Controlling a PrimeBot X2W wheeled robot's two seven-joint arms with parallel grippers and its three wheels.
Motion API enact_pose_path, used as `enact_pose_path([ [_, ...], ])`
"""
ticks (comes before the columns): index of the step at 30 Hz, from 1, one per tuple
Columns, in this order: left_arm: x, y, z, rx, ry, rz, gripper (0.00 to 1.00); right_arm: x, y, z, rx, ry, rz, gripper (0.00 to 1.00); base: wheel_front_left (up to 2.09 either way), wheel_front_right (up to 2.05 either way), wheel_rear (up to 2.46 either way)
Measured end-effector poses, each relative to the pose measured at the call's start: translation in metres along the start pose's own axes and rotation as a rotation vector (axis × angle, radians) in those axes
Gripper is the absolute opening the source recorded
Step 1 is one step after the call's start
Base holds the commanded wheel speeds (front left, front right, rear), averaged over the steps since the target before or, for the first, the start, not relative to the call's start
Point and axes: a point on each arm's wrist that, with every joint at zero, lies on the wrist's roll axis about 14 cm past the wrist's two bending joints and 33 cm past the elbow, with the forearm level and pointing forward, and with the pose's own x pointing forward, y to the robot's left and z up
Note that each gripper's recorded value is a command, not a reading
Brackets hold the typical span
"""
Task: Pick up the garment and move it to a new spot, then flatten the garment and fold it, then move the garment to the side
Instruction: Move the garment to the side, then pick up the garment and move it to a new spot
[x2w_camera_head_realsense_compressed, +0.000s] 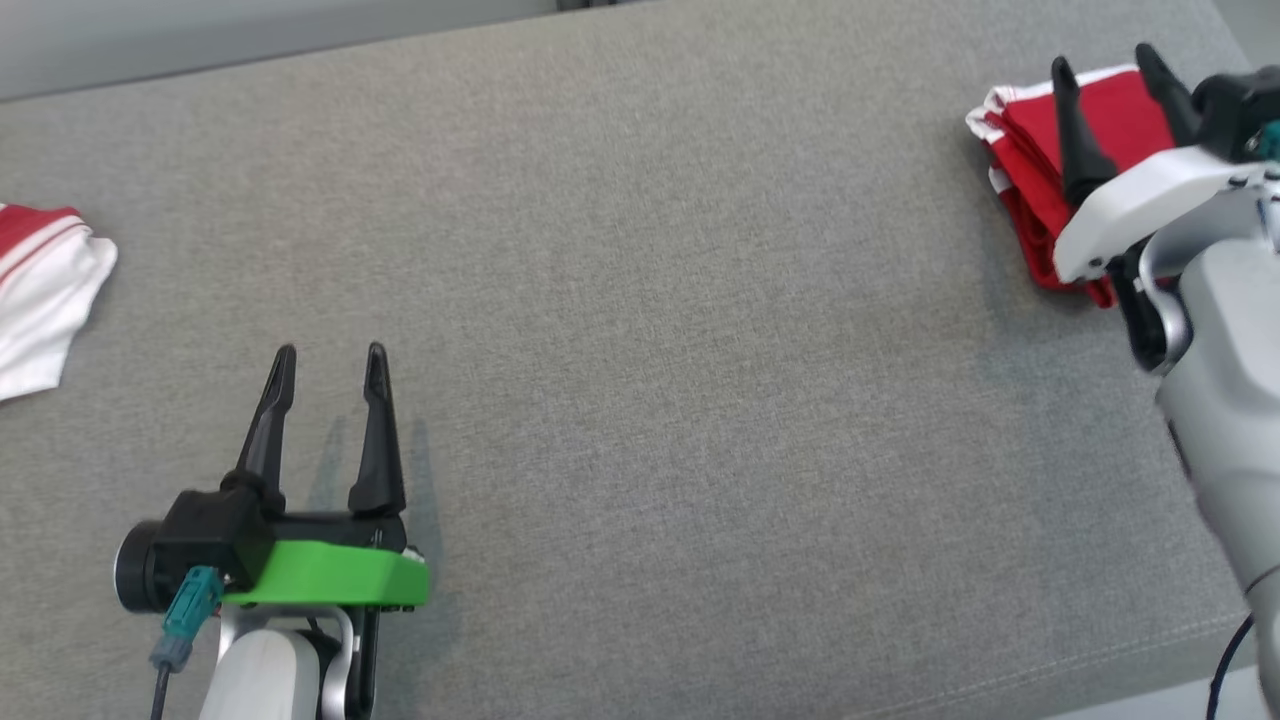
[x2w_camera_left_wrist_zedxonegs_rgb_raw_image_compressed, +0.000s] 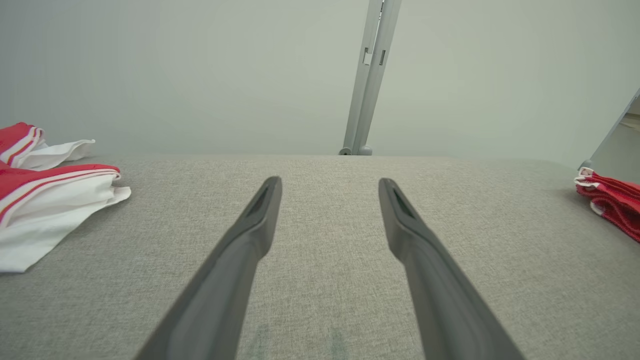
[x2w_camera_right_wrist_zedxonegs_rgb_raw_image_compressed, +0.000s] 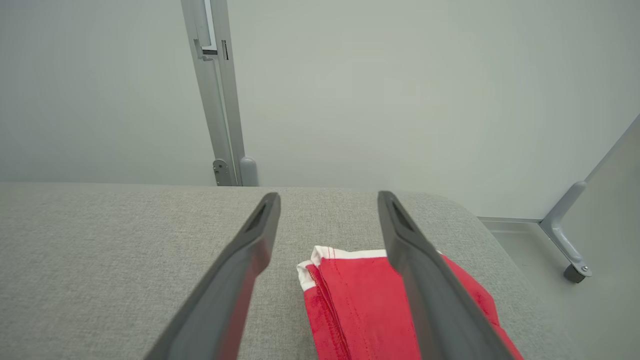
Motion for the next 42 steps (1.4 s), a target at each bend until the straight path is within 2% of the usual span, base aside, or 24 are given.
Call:
enact_pose_path([
  [10, -0.042, 0.033, 0.017, -0.028, -0.02, 0.15, 1.0, -0.051, 0.096, 0.004, 0.161, -0.112, 0.122, 1.0, 0.0, 0.0, 0.0],
  [14, -0.061, 0.046, 0.016, -0.028, -0.008, 0.215, 1.0, -0.074, 0.117, 0.005, 0.213, -0.142, 0.134, 1.0, 0.0, 0.0, 0.0],
  [25, -0.09, 0.052, 0.017, -0.041, -0.004, 0.28, 1.0, -0.117, 0.135, 0.011, 0.263, -0.188, 0.162, 1.0, 0.0, 0.0, 0.0],
  [42, -0.087, 0.042, 0.016, -0.041, 0.002, 0.254, 1.0, -0.124, 0.133, 0.006, 0.26, -0.171, 0.157, 1.0, 0.0, 0.0, 0.0],
])
